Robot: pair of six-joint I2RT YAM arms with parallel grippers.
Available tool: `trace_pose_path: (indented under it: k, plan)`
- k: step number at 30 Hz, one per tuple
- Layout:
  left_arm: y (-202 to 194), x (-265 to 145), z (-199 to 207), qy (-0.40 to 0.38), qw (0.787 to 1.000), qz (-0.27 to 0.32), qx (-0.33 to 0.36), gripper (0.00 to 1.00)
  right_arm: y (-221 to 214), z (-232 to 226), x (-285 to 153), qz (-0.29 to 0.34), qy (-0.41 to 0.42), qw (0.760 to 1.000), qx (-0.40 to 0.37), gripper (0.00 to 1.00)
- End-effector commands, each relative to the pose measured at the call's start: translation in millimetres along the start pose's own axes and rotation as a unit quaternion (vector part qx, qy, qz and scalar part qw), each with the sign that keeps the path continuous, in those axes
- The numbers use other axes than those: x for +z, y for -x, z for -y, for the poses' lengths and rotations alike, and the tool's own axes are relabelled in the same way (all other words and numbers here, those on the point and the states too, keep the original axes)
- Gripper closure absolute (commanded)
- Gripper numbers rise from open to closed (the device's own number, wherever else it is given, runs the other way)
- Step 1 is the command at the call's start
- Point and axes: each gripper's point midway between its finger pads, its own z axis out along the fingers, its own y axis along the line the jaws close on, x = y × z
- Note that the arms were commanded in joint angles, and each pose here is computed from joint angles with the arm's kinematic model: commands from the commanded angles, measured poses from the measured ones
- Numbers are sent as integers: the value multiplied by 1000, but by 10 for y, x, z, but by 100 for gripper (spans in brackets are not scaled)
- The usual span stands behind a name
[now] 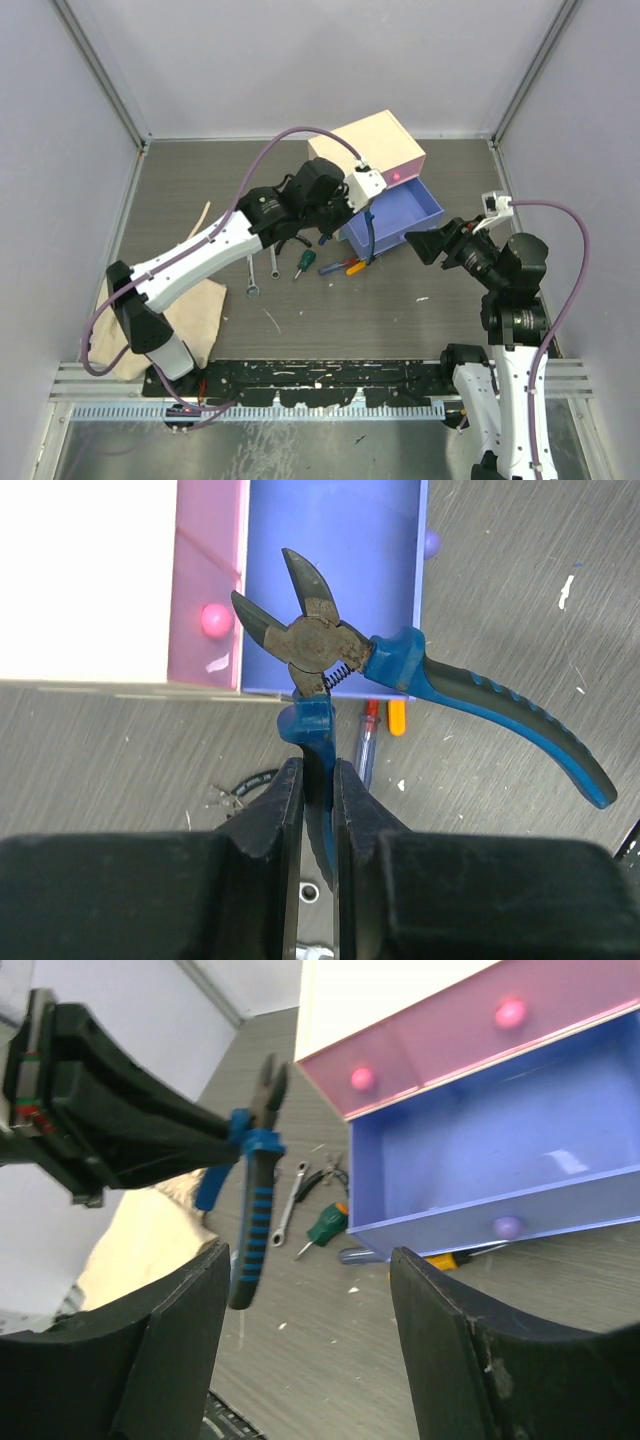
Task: Sort the tools into containers
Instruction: Pick up the pliers at the center of the board.
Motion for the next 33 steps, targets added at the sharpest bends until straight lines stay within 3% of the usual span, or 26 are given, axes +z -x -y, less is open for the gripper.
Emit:
trace_pose_path:
  k: [1,11,20,33]
  plan:
    - [458,-87,7,-19,998,57,27,100,56,-260,26,10,76,997,24,33]
    - [638,54,169,-39,996,65,43,100,-54,-144,239,-14,63,995,83,39]
    - [709,142,254,-50,995,55,65,100,-255,-104,420,-41,29,995,83,44]
    - [770,150,272,-48,994,64,74,100,-438,-116,648,-71,22,992,105,63]
